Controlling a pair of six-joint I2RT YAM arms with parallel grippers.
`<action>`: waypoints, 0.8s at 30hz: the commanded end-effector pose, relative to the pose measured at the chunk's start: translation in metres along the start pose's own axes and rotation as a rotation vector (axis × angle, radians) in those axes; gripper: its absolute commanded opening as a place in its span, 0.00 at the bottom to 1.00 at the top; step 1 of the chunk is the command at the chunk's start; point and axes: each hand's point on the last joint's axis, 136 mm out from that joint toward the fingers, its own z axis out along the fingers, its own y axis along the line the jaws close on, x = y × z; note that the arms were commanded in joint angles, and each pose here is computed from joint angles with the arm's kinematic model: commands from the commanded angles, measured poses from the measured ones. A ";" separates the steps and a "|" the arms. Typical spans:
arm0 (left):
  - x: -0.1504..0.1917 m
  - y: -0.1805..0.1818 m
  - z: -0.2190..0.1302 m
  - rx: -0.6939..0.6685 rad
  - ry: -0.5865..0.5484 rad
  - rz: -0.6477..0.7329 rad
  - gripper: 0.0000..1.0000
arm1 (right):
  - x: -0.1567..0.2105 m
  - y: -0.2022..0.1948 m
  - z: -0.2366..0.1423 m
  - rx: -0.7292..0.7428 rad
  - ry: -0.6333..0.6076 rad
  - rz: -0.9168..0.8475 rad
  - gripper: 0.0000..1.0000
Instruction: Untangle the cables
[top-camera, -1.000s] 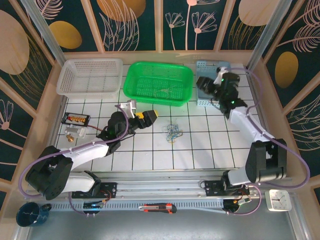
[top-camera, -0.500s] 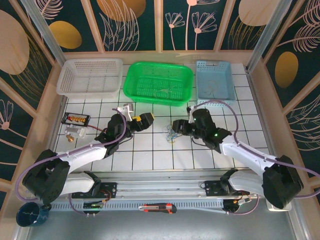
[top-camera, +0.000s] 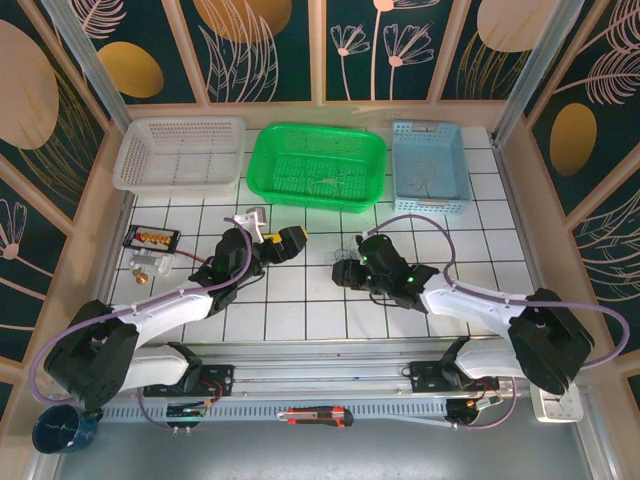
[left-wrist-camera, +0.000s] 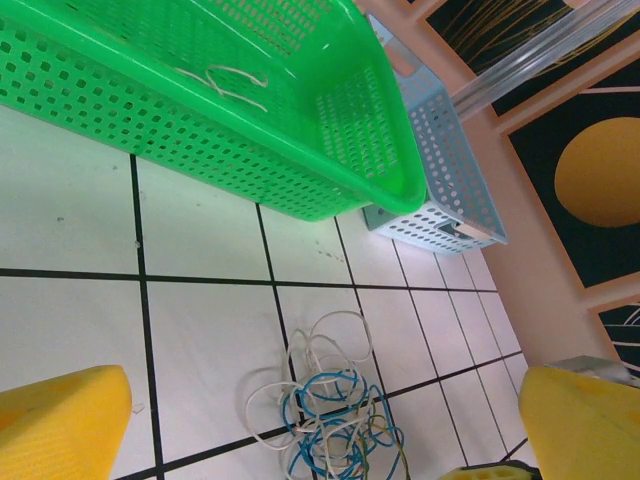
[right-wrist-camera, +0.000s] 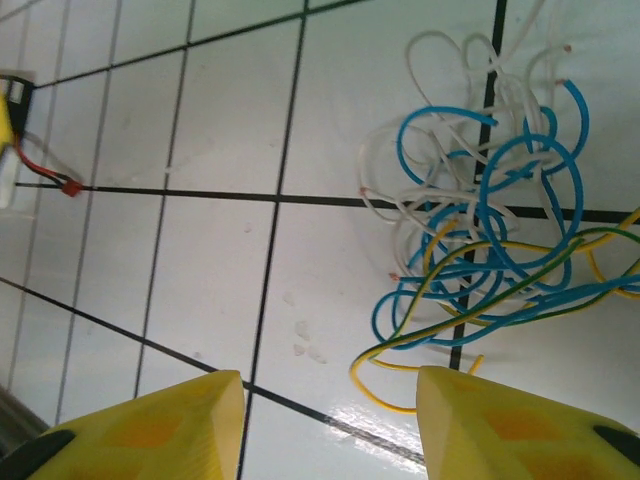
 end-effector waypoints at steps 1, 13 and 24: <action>-0.006 0.001 -0.004 -0.008 -0.023 -0.009 0.99 | -0.013 0.003 0.004 0.017 -0.056 0.007 0.48; -0.007 -0.001 -0.004 0.006 -0.032 -0.005 0.99 | -0.020 0.005 0.018 0.040 -0.052 -0.006 0.40; -0.007 -0.003 -0.005 0.020 -0.037 -0.003 0.99 | -0.025 -0.011 0.025 0.146 -0.056 0.026 0.24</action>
